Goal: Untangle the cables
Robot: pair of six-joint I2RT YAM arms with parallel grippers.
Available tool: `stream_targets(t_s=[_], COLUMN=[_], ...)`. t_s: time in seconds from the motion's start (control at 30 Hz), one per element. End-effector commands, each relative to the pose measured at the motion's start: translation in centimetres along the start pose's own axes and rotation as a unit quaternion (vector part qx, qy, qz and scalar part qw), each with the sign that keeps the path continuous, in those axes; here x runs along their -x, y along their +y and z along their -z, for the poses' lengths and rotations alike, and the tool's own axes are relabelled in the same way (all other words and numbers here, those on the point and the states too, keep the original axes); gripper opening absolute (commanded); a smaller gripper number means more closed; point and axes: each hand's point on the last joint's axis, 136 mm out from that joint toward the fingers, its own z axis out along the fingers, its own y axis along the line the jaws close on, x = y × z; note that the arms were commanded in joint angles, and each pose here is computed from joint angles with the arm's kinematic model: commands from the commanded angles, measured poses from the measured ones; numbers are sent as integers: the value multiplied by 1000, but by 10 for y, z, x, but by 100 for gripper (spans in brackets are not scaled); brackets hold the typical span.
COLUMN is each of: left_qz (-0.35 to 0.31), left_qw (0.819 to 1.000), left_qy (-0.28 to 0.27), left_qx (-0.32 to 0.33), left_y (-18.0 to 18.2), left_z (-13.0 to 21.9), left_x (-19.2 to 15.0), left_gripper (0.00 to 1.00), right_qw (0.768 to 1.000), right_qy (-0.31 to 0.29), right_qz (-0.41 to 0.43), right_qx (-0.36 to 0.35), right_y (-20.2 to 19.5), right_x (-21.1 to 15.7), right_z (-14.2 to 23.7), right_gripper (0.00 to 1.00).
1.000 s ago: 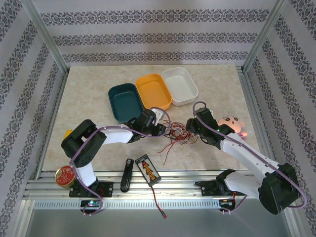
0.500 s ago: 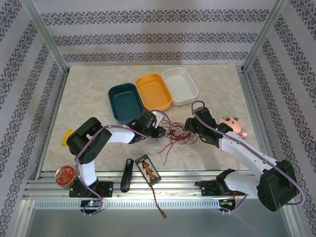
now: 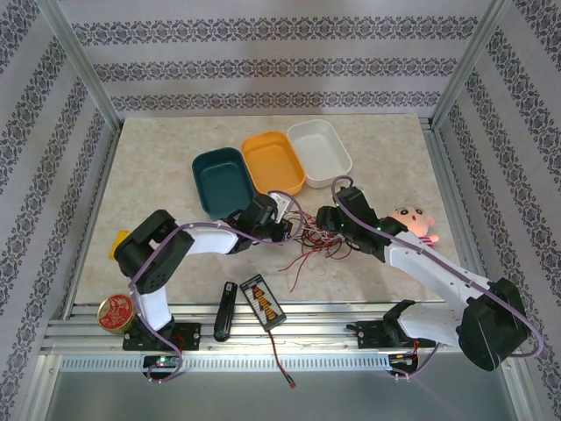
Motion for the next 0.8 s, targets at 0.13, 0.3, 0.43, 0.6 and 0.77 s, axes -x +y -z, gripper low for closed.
stream_targets(t_s=[0.13, 0.3, 0.43, 0.6, 0.77], left_qz=[24, 28, 30, 28, -7], left_qw=[998, 997, 996, 994, 992], left_qy=[-53, -60, -64, -83, -99], left_qx=[-23, -45, -57, -72, -75], left_y=[-11, -21, -27, -35, -46], left_z=[42, 56, 62, 70, 88], left_x=[23, 26, 30, 44, 70], left_gripper=[0, 0, 0, 0, 0], right_qw=[999, 999, 998, 997, 995], right_qy=[10, 32, 53, 74, 89], right_qz=[-6, -6, -6, -1, 9], right_qx=[45, 33, 19, -11, -53], right_y=[30, 30, 25, 11, -10], right_x=[4, -4, -15, -30, -44], right_z=[-10, -25, -38, -52, -59], right_gripper=[57, 56, 54, 53, 53])
